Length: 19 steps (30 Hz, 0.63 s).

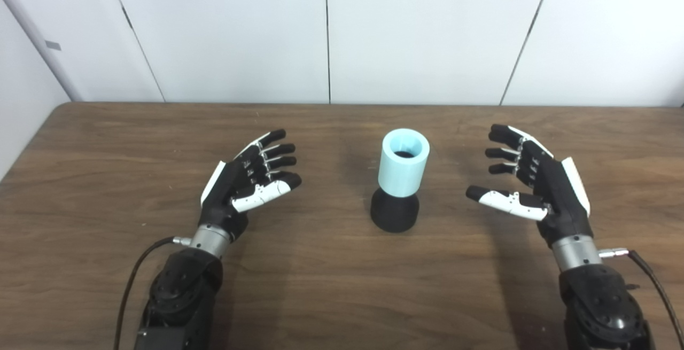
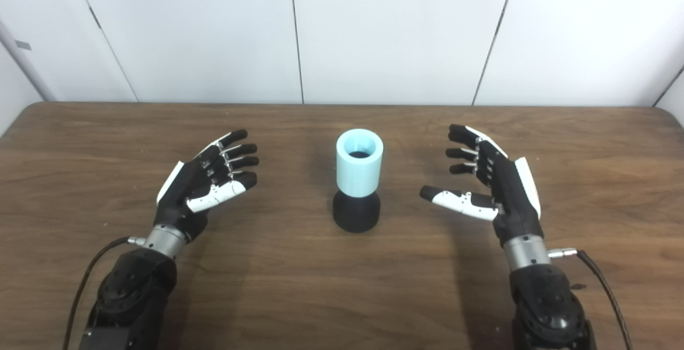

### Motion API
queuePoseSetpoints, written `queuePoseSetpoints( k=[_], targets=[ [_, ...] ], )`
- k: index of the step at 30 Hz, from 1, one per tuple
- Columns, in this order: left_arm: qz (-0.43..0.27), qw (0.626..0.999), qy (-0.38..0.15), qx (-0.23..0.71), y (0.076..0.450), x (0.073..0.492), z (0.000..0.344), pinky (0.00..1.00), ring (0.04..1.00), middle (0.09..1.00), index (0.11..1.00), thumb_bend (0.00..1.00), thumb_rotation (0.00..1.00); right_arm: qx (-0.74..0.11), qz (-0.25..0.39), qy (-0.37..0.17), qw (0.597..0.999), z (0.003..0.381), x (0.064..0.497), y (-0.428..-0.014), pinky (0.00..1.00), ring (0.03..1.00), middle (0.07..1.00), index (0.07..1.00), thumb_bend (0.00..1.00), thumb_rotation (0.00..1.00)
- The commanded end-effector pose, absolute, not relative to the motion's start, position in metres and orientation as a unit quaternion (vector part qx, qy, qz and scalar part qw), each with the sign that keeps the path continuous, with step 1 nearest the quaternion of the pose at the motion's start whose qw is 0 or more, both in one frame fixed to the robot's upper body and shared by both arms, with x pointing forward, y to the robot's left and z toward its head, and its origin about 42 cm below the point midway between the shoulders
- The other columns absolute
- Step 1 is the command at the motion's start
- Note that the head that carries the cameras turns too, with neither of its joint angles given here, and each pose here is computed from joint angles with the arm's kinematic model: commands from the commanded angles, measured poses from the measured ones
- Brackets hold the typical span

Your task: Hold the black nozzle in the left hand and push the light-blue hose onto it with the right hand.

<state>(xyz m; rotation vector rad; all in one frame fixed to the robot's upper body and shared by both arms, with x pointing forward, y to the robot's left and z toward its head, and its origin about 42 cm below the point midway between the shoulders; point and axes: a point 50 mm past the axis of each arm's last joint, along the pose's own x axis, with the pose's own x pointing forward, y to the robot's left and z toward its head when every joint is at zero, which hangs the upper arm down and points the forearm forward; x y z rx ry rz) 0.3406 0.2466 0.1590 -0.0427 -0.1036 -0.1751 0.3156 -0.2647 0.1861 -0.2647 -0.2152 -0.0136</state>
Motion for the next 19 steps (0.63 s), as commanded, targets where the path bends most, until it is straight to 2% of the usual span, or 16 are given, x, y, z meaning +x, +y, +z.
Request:
queuePoseSetpoints(
  k=[1, 19],
  targets=[
    [-0.094, 0.991, -0.097, -0.026, 0.2427, 0.3503, 0.1795, 0.62, 0.732, 0.75, 0.765, 0.71, 0.19, -0.129, -0.008, -0.149, 0.98, 0.2028, 0.3219, -0.263, 0.64, 0.746, 0.817, 0.801, 0.71, 0.16],
    [-0.094, 0.991, -0.093, -0.027, 0.2421, 0.3496, 0.1793, 0.61, 0.731, 0.746, 0.764, 0.7, 0.17, -0.128, 0.001, -0.148, 0.981, 0.2, 0.3217, -0.2614, 0.64, 0.73, 0.817, 0.801, 0.71, 0.14]
  ],
)
